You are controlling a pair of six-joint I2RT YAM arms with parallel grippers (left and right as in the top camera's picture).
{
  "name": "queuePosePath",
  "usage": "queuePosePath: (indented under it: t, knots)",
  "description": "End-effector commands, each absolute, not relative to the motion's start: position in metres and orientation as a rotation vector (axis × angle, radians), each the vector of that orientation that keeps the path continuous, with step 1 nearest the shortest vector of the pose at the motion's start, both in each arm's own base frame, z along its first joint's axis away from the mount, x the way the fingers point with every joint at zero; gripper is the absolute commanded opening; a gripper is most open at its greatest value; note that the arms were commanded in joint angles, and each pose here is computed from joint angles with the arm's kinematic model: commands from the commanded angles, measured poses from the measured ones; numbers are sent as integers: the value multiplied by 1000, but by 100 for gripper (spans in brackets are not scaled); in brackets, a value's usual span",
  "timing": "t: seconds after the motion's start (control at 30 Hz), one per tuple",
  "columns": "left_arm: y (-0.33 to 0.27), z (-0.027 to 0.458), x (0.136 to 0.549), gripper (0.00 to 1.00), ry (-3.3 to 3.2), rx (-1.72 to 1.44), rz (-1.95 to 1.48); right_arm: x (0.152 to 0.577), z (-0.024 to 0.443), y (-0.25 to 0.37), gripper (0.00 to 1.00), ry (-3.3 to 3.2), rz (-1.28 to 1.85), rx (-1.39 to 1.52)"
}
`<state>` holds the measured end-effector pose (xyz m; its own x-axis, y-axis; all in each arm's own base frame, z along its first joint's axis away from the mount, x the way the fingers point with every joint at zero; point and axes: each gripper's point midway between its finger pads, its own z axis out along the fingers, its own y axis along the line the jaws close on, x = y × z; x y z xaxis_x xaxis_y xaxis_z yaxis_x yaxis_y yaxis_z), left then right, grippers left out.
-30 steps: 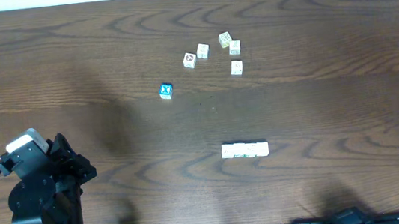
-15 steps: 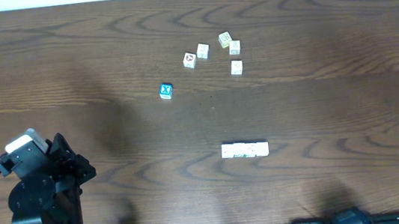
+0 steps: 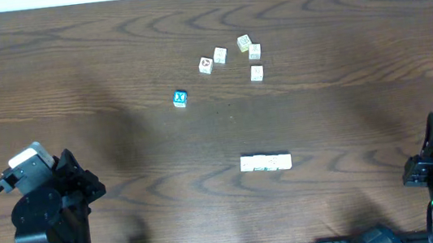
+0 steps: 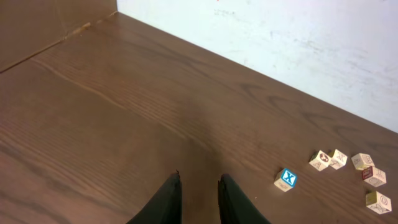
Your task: Lift 4 blocks
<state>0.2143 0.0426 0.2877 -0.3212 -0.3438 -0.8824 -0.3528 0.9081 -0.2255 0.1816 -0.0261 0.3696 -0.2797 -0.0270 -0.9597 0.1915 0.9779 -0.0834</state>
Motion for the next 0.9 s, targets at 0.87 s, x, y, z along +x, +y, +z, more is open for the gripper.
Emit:
queuePosePath:
  t: [0.87]
  knots:
    - [14,213,298,9,2245,-420,-113,274,258,-17,1,2363,255,275]
